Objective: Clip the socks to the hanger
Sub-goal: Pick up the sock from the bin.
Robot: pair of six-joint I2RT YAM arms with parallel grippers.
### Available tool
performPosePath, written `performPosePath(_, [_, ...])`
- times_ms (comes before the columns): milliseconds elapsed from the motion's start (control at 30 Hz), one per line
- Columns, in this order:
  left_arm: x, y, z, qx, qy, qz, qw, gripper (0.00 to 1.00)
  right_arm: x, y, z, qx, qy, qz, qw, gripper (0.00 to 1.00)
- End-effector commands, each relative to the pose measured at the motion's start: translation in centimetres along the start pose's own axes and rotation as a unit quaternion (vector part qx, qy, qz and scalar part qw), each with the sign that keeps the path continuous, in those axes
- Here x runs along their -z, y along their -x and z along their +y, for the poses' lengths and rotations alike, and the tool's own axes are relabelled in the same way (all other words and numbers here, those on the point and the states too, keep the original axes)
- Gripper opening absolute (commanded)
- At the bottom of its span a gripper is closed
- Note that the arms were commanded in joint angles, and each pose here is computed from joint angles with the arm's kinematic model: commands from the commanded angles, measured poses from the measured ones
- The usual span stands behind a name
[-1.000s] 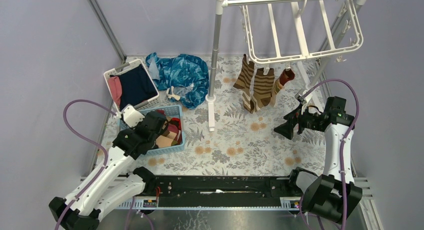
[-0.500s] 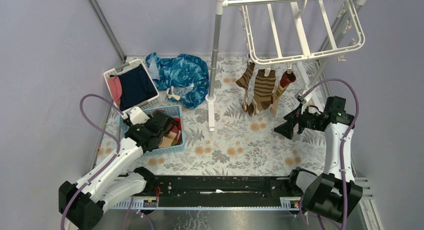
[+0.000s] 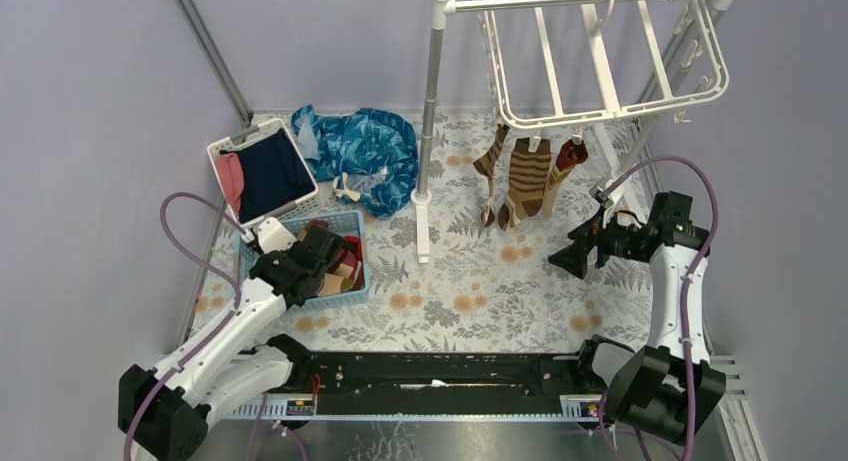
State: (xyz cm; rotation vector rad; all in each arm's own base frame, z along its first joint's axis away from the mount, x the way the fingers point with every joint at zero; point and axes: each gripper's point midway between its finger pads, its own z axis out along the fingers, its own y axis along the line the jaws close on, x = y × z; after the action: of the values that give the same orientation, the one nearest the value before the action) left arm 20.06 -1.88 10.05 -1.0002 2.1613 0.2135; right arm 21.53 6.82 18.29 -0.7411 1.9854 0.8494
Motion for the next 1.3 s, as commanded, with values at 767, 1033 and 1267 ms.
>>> performPosePath(767, [8.0, 2.2, -12.8, -0.03, -0.343, 0.041, 0.938, 0.0, 0.3, 1.0, 0.4, 0.011, 0.006, -0.009, 1.0, 1.0])
performPosePath(1033, [5.4, -3.7, -13.0, -0.008, -0.329, 0.133, 0.935, 0.0, 0.3, 1.0, 0.4, 0.011, 0.006, -0.009, 1.0, 1.0])
performPosePath(1267, [4.6, -1.1, -10.5, -0.017, -0.27, 0.076, 0.96, 0.6, 0.3, 1.0, 0.4, 0.01, 0.007, -0.009, 1.0, 1.0])
